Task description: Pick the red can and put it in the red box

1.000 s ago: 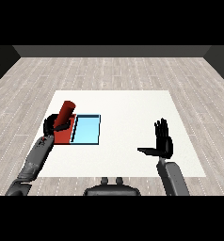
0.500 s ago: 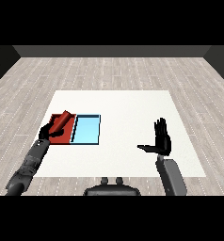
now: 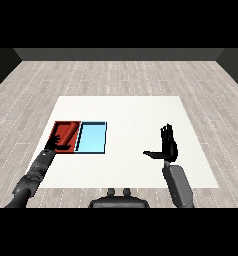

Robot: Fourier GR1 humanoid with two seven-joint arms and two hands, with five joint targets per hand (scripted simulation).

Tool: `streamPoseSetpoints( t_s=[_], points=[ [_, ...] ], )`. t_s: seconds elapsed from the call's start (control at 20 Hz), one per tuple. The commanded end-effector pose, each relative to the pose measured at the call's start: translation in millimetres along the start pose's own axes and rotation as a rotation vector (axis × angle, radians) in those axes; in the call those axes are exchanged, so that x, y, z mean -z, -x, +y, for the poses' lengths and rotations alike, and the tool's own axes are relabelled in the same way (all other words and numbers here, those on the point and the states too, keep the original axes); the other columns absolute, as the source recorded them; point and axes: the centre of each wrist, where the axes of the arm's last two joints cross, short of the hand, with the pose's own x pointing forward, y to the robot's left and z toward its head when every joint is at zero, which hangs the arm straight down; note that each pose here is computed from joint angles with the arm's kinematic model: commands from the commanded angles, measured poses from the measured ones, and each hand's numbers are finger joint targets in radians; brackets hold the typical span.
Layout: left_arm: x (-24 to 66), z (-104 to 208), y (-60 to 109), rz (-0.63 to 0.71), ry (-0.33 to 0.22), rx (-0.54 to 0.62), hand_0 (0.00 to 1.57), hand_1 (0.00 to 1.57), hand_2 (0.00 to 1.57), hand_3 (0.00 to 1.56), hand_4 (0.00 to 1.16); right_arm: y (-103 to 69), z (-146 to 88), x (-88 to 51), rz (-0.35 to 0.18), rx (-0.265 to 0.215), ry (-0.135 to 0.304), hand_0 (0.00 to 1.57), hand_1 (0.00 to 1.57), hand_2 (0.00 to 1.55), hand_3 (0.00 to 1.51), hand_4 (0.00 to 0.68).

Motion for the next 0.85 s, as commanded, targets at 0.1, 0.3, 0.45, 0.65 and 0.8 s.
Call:
streamPoseSetpoints(
  t_s=[0.1, 0.3, 0.45, 0.65, 0.8],
  points=[
    [4.9, 15, -13.2, -0.116, -0.08, -0.272, 0.0, 0.0, 0.0, 0.0, 0.0, 2.6, -8, -1.2, -0.007, 0.026, -0.002, 0.0, 0.0, 0.0, 0.0, 0.0],
    [8.5, 37, -62.9, -0.5, -0.078, -0.634, 1.02, 1.02, 0.96, 0.0, 0.0, 0.9, 9, 1.8, -0.024, 0.057, -0.034, 0.0, 0.0, 0.0, 0.0, 0.0],
    [-1.7, 4, -100.0, -0.726, 0.019, -0.892, 0.0, 0.0, 0.0, 0.0, 0.0, -2.6, 10, 4.4, -0.012, 0.051, -0.048, 0.0, 0.0, 0.0, 0.0, 0.0],
    [-24.1, -48, -104.2, -0.907, 0.129, -1.112, 0.0, 0.0, 0.0, 0.0, 0.0, -3.7, -1, 0.8, -0.012, -0.015, -0.061, 0.0, 0.0, 0.0, 0.0, 0.0],
    [-45.5, -71, -94.5, -0.948, 0.178, -1.119, 0.0, 0.0, 0.0, 0.0, 0.0, 1.3, -4, 2.1, -0.035, -0.009, -0.09, 0.0, 0.0, 0.0, 0.0, 0.0]
  ],
)
